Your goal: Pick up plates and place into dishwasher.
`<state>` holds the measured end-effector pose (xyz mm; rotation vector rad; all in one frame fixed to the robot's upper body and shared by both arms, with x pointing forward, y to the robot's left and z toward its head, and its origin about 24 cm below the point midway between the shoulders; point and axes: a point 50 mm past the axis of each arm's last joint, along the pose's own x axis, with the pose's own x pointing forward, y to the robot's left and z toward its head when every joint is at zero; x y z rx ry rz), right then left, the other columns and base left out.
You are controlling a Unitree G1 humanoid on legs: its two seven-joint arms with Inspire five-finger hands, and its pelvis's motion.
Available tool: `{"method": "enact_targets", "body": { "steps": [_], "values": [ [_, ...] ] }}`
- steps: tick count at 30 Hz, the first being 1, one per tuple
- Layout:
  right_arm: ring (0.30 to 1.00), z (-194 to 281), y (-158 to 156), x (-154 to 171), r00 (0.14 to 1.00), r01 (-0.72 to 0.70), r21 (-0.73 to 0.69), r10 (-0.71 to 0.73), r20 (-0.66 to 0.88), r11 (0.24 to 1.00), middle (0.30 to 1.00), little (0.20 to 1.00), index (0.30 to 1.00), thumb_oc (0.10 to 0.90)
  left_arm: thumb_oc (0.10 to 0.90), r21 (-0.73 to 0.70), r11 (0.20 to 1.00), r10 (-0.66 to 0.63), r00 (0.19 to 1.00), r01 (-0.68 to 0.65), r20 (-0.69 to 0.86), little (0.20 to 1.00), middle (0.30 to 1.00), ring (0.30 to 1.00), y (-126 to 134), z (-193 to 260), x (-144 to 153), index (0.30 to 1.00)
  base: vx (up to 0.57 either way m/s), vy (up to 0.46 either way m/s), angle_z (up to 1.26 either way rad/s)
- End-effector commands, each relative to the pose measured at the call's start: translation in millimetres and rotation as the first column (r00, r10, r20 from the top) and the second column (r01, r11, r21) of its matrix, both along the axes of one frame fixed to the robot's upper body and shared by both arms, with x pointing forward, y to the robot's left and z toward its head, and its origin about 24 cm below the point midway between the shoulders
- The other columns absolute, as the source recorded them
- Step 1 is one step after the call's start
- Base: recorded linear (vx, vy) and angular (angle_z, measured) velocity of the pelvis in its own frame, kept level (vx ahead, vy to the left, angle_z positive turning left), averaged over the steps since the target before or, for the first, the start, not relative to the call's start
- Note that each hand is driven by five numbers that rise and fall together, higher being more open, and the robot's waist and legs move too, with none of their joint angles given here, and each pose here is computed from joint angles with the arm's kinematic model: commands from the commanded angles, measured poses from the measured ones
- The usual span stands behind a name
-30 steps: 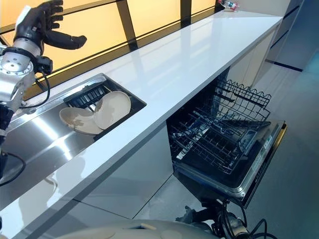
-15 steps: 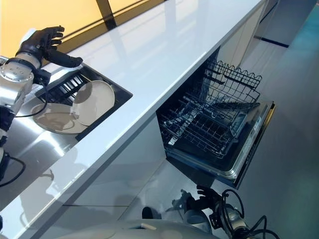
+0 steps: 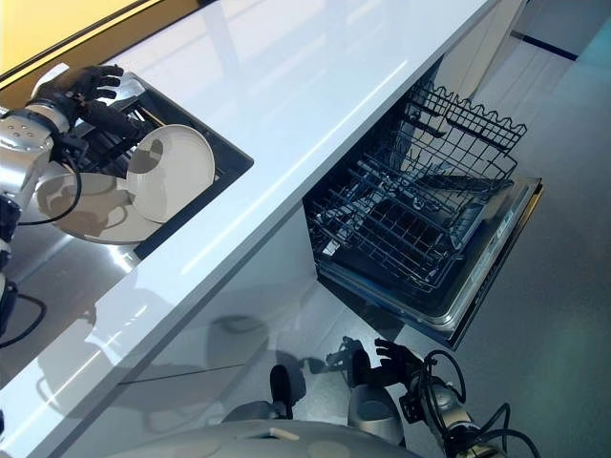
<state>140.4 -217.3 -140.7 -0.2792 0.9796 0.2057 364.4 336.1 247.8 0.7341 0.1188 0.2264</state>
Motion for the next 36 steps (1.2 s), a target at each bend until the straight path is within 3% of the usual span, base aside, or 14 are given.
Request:
{"method": "enact_targets", "body": {
  "steps": [1,22,36],
  "values": [
    [0.9,-5.6,-21.2,-29.9,0.994,-0.041,-0.068,0.034,-0.102,0.997,0.9,0.9,0.9,0.8,0.8,0.089,0.996,-0.017,0.963,-0.008,0.27,0.9,0.9,0.9,4.5,100.1,-16.1,0.9,0.0,0.002,0.04],
    [0.9,-2.2,-23.8,-23.4,0.998,-0.019,-0.085,0.014,-0.056,0.996,0.9,0.9,0.9,0.8,0.8,0.085,0.995,-0.066,0.981,0.051,0.184,0.9,0.9,0.9,2.6,81.6,-11.0,0.9,-0.01,0.003,0.0],
    [0.9,3.8,-24.6,-9.4,1.0,0.009,-0.081,-0.008,0.008,0.997,0.9,0.9,0.9,0.8,0.8,0.084,0.996,-0.023,0.985,0.008,0.171,0.9,0.9,0.9,10.2,76.4,-12.3,0.9,-0.04,0.005,0.0]
  ]
}}
